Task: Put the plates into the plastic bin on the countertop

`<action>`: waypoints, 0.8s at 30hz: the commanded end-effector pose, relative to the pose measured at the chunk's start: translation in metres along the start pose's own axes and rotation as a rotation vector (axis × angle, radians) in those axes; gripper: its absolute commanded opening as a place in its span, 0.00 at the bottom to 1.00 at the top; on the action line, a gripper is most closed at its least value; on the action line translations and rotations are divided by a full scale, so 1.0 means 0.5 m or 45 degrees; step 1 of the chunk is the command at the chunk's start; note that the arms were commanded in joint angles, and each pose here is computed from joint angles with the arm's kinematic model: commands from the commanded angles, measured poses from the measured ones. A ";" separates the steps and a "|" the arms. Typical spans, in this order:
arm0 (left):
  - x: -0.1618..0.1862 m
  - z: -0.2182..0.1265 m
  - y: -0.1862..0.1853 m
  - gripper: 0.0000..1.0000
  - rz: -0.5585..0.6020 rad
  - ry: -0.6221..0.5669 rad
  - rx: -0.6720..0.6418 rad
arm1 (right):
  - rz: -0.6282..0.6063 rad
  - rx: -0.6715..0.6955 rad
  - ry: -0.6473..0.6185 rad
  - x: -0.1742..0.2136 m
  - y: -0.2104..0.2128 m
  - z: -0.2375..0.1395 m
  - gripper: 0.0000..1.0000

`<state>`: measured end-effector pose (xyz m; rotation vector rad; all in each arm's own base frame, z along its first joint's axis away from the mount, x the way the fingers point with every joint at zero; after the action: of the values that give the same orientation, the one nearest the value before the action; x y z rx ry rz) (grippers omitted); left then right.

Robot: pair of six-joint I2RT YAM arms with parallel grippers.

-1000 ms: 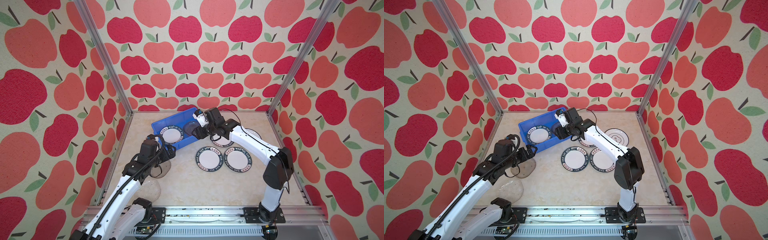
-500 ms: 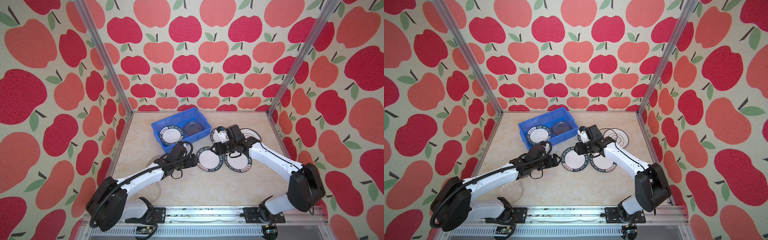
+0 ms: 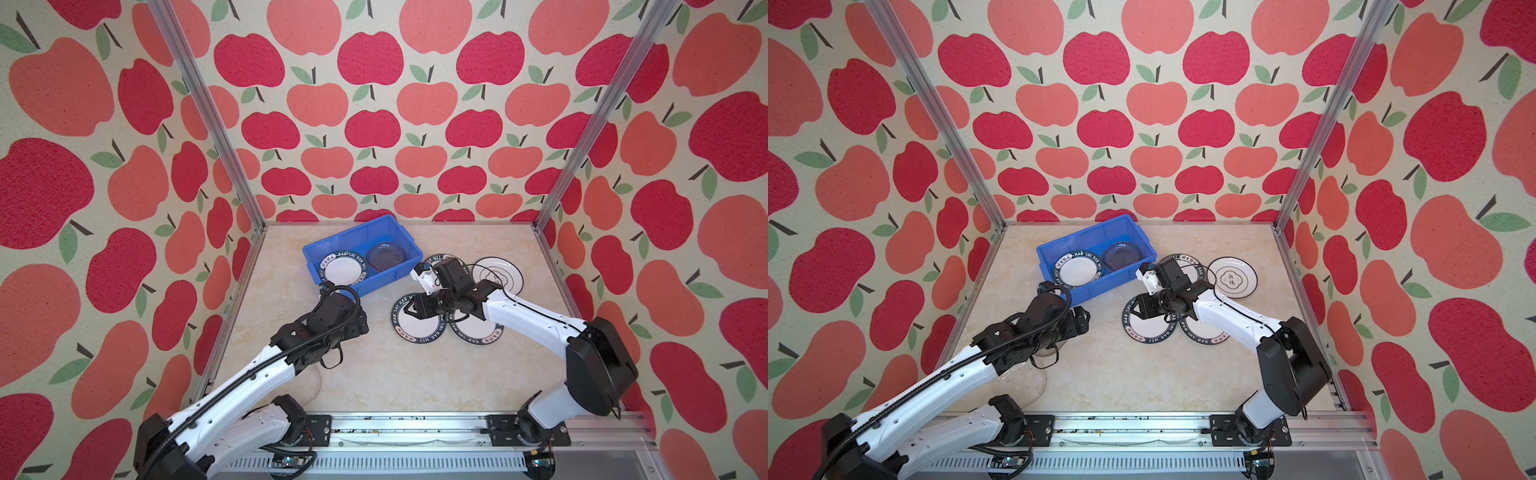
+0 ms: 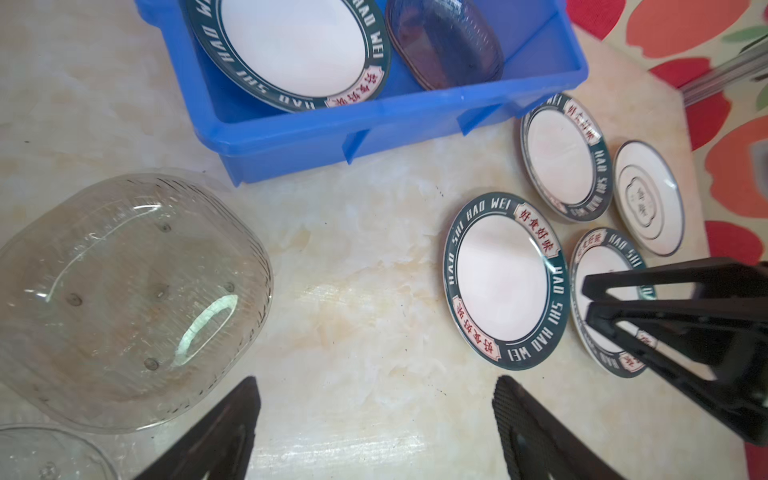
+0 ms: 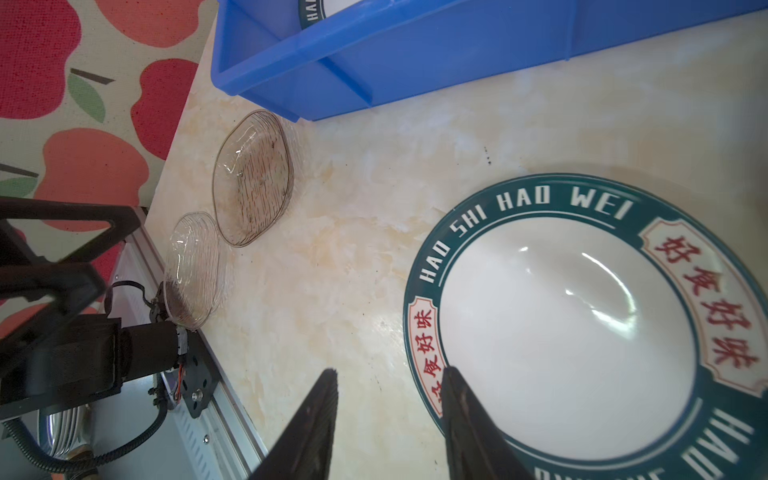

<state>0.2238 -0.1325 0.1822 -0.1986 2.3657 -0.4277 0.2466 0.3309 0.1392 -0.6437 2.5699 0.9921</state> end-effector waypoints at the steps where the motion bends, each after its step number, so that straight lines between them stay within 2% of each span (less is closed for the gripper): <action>1: 0.017 -0.030 0.069 0.90 -0.133 -0.052 -0.034 | -0.032 -0.107 0.048 -0.001 0.072 0.047 0.43; 5: 0.026 -0.059 0.112 0.90 -0.261 -0.148 0.006 | -0.062 -0.147 0.067 0.000 0.123 0.111 0.43; 8: 0.029 -0.073 0.131 0.90 -0.291 -0.177 -0.001 | -0.007 -0.201 0.088 -0.005 0.145 0.159 0.43; 15: 0.017 -0.085 0.141 0.92 -0.269 -0.196 -0.030 | 0.195 -0.365 0.128 -0.006 0.195 0.251 0.43; 24: 0.018 -0.086 0.150 0.92 -0.268 -0.220 -0.042 | 0.310 -0.356 0.201 -0.003 0.195 0.303 0.39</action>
<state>0.1900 -0.0584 0.1822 -0.4941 2.1807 -0.4797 0.2189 0.4860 0.0839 -0.5420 2.7059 1.3707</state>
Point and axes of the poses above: each gripper's point midway between its finger pads, its own z axis out along the fingers, its own y axis along the line the jaws close on, x = y × z, the point moved 1 cm from there along -z, back along the fingers, and after that the axes turned 5 degrees about z, right-handed, at the moved point
